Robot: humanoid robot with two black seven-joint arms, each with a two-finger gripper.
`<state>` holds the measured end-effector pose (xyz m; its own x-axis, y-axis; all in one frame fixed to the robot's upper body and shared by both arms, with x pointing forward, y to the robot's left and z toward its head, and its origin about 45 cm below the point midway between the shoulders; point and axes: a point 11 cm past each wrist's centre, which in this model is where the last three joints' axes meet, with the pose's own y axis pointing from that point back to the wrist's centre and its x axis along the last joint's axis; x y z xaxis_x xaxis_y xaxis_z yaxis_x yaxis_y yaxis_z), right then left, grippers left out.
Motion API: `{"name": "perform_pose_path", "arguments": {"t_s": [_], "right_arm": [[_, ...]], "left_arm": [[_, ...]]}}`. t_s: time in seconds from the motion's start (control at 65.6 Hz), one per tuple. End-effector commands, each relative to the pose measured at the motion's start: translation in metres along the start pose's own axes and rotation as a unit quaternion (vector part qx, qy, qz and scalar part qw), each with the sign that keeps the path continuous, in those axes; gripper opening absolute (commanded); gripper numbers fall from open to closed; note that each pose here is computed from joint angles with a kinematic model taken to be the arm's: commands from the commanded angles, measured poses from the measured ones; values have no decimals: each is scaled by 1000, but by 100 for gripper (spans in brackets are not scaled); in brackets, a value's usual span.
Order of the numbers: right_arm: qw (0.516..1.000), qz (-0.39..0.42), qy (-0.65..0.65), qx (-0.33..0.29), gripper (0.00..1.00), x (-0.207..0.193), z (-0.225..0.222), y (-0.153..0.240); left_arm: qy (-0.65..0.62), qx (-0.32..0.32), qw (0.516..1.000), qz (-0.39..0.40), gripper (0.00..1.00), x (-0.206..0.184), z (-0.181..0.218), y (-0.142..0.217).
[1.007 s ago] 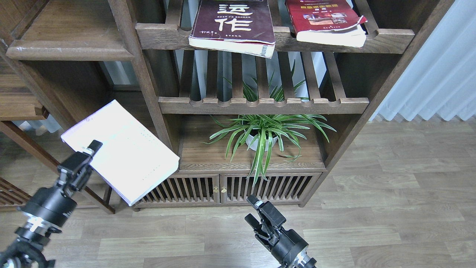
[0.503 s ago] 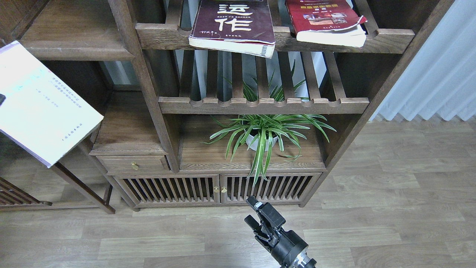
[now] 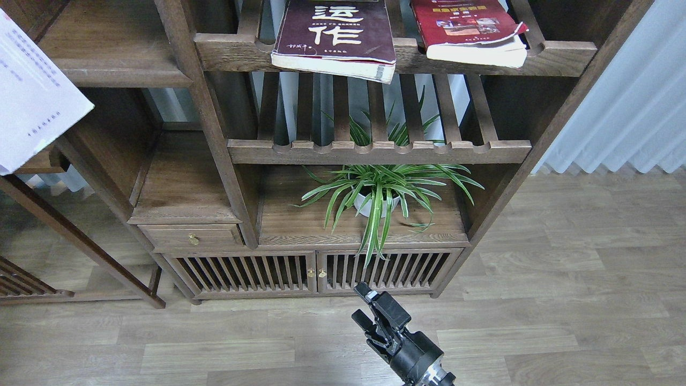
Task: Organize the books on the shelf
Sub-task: 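Carry the white book with the left gripper to the tall side shelf, then push the white book upright onto the side shelf with the left gripper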
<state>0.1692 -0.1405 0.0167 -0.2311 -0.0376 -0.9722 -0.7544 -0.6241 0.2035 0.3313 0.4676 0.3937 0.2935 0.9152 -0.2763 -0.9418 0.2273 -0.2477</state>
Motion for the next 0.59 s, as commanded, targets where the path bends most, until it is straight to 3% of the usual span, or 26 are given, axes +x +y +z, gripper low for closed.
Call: {"name": "perform_pose_path", "arguments": {"t_s": [0.0, 0.168, 0.58], "right_arm": [[1000, 0, 0, -2, 100, 0, 1, 0], [1000, 0, 0, -2, 100, 0, 1, 0], [1000, -1, 1, -2, 100, 0, 1, 0]], "left_arm": [[-45, -18, 999, -10, 7, -9, 25, -29], [-102, -20, 994, -12, 7, -20, 48, -80], [-145, 28, 988, -46, 6, -55, 55, -155]]}}
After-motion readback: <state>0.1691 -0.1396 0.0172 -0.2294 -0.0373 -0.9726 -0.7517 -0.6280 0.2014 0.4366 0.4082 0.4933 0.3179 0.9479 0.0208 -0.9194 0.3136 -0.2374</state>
